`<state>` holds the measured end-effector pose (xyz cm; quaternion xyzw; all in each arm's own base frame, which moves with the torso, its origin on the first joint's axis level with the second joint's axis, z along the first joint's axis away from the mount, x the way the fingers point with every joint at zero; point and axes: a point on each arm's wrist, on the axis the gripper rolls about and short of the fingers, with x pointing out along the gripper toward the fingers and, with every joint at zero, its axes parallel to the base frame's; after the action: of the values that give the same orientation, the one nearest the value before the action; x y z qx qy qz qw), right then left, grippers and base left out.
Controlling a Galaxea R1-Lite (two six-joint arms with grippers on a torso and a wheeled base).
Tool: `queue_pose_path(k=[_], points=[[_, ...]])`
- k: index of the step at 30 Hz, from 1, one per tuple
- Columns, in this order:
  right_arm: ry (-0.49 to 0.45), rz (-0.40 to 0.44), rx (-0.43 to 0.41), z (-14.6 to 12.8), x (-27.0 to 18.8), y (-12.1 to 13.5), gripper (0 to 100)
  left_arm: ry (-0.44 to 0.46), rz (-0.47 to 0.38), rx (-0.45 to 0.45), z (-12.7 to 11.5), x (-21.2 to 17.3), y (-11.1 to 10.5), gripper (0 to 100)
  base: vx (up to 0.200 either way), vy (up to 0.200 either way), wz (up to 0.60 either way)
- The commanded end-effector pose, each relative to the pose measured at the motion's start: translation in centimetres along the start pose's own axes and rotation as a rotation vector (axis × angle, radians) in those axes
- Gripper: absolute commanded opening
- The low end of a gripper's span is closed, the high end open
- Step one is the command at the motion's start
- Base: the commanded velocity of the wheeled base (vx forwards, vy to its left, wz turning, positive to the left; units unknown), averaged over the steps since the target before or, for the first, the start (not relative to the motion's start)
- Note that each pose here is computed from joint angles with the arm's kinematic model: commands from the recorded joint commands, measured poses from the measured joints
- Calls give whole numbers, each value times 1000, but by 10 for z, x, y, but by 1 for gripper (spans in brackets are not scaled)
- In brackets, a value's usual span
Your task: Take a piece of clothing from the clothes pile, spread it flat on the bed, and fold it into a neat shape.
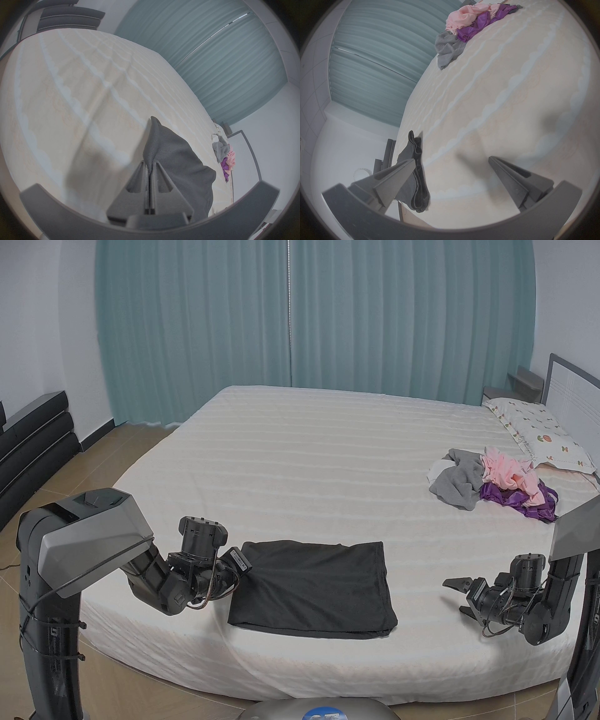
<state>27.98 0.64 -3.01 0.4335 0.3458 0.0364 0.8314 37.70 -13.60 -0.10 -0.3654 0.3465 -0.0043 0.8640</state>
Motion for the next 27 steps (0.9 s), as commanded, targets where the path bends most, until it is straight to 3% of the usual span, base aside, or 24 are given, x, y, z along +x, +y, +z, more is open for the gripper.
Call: queue_pose_path(k=[1,12,27], points=[[1,0,0,0,0,0,100,-3,1,-2,1,0,1,0,0,200,0],[1,0,0,0,0,0,100,-13,-5,-4,4,4,0,0,0,200,0],[1,0,0,0,0,0,100,-29,-37,-1,1,12,-1,0,0,0,0]])
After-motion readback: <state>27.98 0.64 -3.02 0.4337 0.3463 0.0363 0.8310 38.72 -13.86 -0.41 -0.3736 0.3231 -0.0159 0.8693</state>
